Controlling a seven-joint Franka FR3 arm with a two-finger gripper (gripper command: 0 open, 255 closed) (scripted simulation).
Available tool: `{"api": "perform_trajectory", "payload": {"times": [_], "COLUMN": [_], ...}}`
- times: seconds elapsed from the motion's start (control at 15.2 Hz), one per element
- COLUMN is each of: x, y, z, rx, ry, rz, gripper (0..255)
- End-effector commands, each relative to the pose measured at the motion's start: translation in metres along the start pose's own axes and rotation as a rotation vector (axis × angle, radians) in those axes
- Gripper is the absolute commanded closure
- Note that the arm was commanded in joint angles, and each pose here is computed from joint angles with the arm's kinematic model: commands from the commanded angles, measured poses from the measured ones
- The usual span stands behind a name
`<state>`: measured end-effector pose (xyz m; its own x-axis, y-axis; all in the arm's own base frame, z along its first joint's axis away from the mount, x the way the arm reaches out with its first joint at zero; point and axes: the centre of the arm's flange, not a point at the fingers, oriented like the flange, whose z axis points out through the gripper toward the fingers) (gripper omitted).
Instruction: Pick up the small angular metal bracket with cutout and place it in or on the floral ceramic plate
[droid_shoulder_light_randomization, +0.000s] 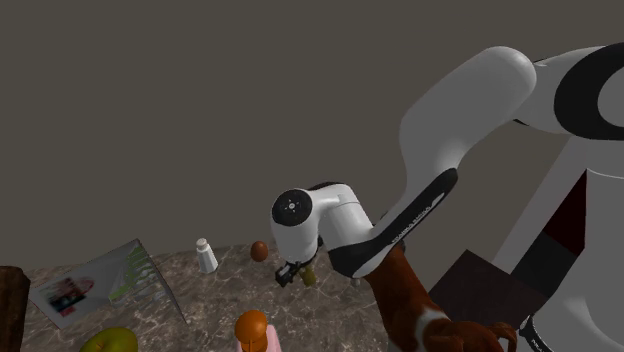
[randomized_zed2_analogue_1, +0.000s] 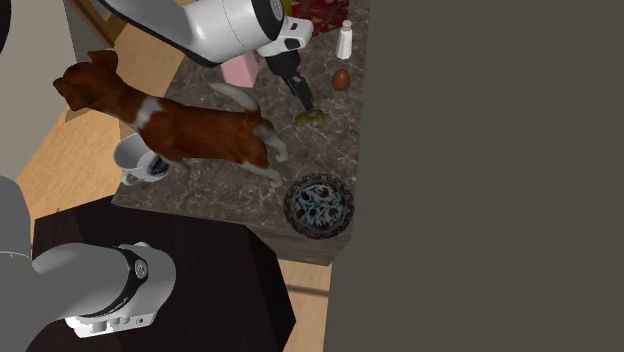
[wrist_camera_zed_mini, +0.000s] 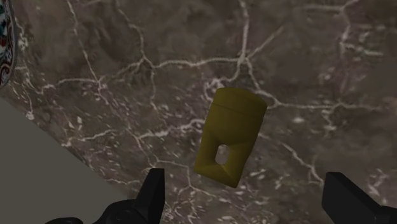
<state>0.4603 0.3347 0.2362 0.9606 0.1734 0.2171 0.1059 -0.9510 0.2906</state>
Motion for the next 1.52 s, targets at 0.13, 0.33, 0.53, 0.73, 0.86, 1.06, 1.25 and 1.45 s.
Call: {"api": "perform_trajectory", "payload": {"times": [0.13, 0.33, 0.53, 0.73, 0.86, 1.06, 1.25, 1.45], "x": [0.0, 0.0, 0.0, 0.0, 0.0, 0.0, 0.0, 0.054], "y": [0.0, 0.0, 0.0, 0.0, 0.0, 0.0, 0.0, 0.064], "z": [0.015, 0.015, 0.015, 0.015, 0.015, 0.015, 0.015, 0.029], "rx": [0.0, 0.0, 0.0, 0.0, 0.0, 0.0, 0.0, 0.268], "ry": [0.001, 0.001, 0.001, 0.001, 0.001, 0.001, 0.001, -0.267], "rz": [0.0, 0.0, 0.0, 0.0, 0.0, 0.0, 0.0, 0.172], "gripper": [0, 0, 0, 255, 255, 255, 255, 0]}}
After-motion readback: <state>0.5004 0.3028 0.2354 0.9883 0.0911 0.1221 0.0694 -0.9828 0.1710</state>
